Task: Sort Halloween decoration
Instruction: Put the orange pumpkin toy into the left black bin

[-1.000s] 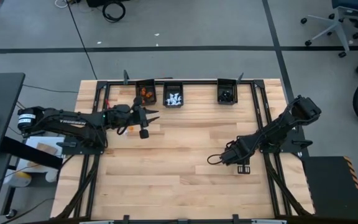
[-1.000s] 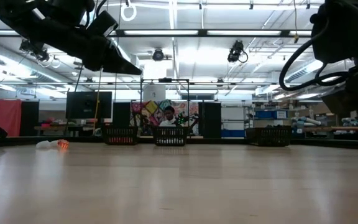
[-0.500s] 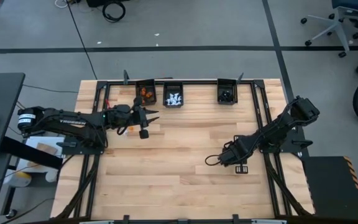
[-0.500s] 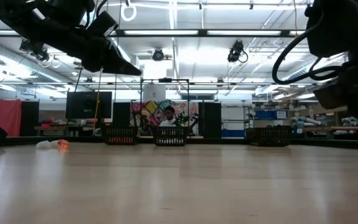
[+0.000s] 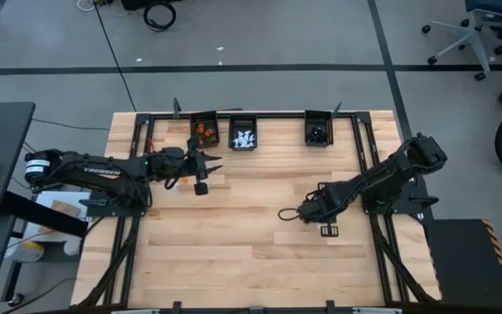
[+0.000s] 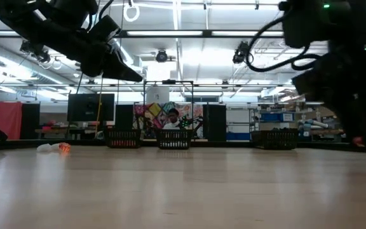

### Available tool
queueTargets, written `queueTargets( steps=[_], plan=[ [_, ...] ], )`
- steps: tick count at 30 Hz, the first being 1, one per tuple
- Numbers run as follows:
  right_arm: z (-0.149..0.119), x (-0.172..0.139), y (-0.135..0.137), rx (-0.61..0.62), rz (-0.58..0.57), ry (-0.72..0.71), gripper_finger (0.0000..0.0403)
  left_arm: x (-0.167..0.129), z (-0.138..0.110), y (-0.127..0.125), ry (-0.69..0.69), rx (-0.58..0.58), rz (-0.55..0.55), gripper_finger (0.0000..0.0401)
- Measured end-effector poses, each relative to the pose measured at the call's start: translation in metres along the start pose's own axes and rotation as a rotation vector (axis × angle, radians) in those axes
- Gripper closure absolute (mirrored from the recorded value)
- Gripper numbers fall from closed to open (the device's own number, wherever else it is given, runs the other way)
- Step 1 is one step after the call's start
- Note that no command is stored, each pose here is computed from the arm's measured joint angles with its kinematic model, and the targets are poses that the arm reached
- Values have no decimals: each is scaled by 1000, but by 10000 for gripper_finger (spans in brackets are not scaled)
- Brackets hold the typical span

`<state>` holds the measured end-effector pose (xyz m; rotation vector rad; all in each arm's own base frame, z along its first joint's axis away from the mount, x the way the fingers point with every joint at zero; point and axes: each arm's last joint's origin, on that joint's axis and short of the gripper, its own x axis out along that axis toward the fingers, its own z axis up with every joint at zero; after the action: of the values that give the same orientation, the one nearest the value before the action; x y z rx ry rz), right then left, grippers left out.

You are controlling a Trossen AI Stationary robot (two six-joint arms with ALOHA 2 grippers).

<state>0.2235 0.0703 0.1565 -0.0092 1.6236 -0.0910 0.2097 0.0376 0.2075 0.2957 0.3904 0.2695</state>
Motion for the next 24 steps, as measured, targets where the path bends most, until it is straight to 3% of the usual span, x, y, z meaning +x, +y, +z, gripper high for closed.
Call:
queueTargets(
  steps=[11,24],
  plan=[
    [48,-6,-40,52,57,-358,298,0,-10,-2,99,6,-23,305],
    [91,-11,-81,20,3,-674,298,-2,-21,-4,230,-39,13,305]
  ],
)
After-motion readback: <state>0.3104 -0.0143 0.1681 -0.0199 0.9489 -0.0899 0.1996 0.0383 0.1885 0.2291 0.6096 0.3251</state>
